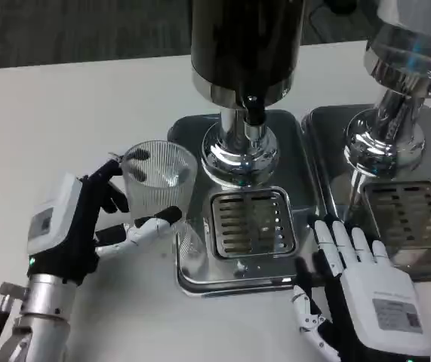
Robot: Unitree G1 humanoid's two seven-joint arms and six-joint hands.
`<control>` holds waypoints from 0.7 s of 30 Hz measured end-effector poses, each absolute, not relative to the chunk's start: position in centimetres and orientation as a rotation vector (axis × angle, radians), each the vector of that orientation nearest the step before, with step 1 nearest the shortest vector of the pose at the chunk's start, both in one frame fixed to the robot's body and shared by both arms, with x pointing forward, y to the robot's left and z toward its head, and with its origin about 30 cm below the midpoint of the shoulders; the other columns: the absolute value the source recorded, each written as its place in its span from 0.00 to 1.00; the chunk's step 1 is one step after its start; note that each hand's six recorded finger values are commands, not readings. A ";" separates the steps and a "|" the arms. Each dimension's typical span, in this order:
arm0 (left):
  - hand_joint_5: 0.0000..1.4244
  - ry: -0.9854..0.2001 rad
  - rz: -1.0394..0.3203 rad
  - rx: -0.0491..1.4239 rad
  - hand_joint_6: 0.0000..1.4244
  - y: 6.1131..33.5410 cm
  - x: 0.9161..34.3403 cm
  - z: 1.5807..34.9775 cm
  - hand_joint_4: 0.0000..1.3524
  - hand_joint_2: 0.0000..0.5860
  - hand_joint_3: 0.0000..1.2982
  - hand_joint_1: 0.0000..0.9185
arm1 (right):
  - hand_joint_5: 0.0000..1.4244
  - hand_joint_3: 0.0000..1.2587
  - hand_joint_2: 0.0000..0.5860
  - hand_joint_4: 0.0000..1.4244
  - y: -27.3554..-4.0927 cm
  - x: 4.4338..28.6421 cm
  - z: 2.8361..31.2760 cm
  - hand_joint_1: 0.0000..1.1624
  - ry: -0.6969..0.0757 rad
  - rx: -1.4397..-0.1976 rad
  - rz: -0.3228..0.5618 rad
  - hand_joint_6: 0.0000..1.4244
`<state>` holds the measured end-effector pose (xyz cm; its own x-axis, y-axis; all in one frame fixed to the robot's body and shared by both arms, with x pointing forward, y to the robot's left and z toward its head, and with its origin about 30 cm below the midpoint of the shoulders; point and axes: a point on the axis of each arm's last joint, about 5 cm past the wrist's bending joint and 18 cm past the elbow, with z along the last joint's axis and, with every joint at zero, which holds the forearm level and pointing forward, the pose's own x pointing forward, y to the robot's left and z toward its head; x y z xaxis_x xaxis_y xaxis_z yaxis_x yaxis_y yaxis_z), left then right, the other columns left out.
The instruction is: Grasp the cup under the faucet to collect the drink, then remove the cup.
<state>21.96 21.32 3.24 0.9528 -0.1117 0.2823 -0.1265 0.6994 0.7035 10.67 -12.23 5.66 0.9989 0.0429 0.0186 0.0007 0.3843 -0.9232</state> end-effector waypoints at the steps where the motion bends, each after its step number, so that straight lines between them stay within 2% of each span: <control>1: 0.57 -0.324 0.003 0.800 0.61 21.2 22.1 3.3 0.39 0.24 0.36 0.51 | 0.00 0.03 0.86 0.00 -12.2 10.7 5.7 0.00 -0.041 -1.177 0.026 0.00; 9: 0.57 -0.399 -0.089 0.809 0.61 19.2 23.6 4.1 0.39 0.24 0.37 0.51 | 0.00 0.03 0.87 0.00 -12.3 10.9 5.7 0.00 -0.043 -1.181 0.014 0.00; 21: 0.57 -0.387 -0.184 0.832 0.62 16.8 24.5 3.9 0.39 0.24 0.37 0.50 | 0.00 0.03 0.89 0.00 -12.2 11.2 5.9 0.00 -0.048 -1.172 0.000 0.00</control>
